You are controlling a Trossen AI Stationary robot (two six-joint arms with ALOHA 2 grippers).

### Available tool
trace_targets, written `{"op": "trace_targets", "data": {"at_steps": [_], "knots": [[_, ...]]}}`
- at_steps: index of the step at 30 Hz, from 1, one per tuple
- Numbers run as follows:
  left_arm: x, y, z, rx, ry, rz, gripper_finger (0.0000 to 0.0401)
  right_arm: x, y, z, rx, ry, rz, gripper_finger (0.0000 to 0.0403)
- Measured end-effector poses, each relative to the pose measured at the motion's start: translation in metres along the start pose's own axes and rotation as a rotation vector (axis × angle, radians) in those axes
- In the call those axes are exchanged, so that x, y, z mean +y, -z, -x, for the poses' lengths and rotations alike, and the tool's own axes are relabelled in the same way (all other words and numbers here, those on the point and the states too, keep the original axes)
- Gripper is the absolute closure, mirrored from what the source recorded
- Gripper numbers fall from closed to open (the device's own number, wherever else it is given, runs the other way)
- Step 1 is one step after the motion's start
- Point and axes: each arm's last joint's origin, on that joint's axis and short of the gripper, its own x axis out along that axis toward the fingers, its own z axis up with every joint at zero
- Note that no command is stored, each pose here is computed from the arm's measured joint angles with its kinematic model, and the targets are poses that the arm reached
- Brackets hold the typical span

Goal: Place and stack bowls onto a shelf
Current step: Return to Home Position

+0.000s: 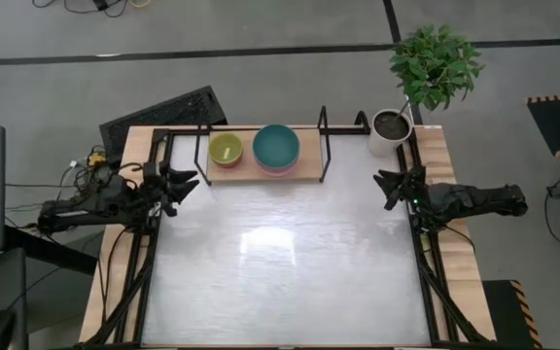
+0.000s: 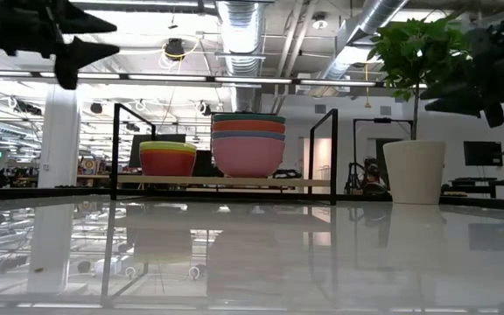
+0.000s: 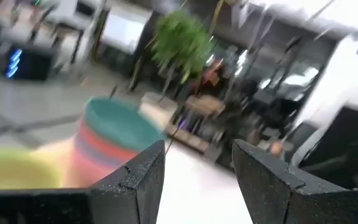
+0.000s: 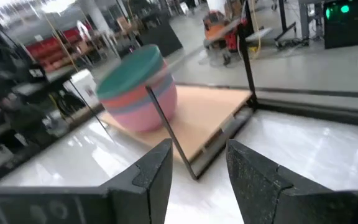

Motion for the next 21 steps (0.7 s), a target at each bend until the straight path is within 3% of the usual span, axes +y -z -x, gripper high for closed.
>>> {"op": "trace_targets", "data": {"at_steps": [5,9,21], "knots": [[0.009,0.039,-0.007,-0.059,0.141,0.046,0.0228,-0.001,0.005,-0.002,0.009,0.006,0.008,0.0228],[0.012,0.052,-0.008,0.041,0.084,0.105,0.0228,-0.001,0.008,-0.003,0.007,0.003,-0.004,0.0228],[0.013,0.055,-0.008,0.049,0.047,0.1,0.0228,0.0,0.026,-0.008,0.143,-0.125,0.032,0.0228]]}}
